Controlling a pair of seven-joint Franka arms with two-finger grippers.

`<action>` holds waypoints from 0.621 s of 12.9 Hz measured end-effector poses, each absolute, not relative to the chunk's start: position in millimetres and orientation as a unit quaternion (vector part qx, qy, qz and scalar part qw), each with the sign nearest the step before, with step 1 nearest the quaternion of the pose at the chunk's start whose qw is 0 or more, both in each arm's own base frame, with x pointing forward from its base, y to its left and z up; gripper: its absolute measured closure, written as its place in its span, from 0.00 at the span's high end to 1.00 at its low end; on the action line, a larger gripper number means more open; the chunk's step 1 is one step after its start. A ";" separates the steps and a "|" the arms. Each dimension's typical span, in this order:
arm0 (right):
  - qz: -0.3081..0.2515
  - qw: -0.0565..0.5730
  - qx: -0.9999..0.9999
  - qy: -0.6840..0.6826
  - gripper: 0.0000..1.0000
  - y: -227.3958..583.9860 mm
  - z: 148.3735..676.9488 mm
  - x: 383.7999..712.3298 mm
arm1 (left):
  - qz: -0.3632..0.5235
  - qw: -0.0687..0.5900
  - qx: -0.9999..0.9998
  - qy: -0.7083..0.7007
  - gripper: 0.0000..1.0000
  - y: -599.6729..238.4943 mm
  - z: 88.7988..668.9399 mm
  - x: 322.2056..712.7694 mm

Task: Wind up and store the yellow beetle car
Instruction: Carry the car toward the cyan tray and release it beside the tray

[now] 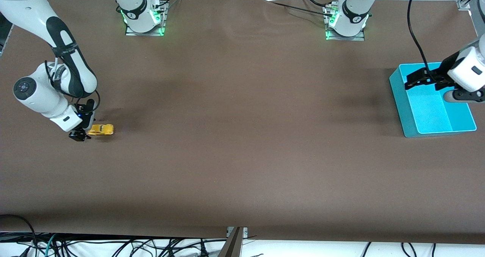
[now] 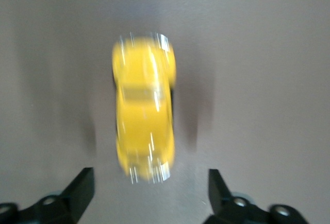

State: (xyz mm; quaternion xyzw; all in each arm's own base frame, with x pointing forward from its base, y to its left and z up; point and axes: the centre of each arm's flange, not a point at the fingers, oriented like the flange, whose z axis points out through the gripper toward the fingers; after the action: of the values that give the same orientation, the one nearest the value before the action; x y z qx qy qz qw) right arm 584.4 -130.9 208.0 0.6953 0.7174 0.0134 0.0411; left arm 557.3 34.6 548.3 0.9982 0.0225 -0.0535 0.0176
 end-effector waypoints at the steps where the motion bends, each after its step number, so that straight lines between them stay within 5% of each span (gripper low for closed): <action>1: 0.010 0.036 0.696 0.717 1.00 -132.4 217.3 590.9 | -0.054 0.018 0.998 0.028 1.00 40.7 548.3 556.9; 8: 0.010 0.037 0.696 0.717 1.00 -135.4 246.4 604.5 | -0.065 0.019 0.997 0.030 1.00 42.6 546.2 554.2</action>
State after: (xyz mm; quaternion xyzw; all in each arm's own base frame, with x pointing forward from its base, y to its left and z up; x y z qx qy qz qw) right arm 604.5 -135.4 246.4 0.6959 0.7171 0.0104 0.0372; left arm 554.2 42.6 546.2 0.9973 0.0297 -0.0649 0.0187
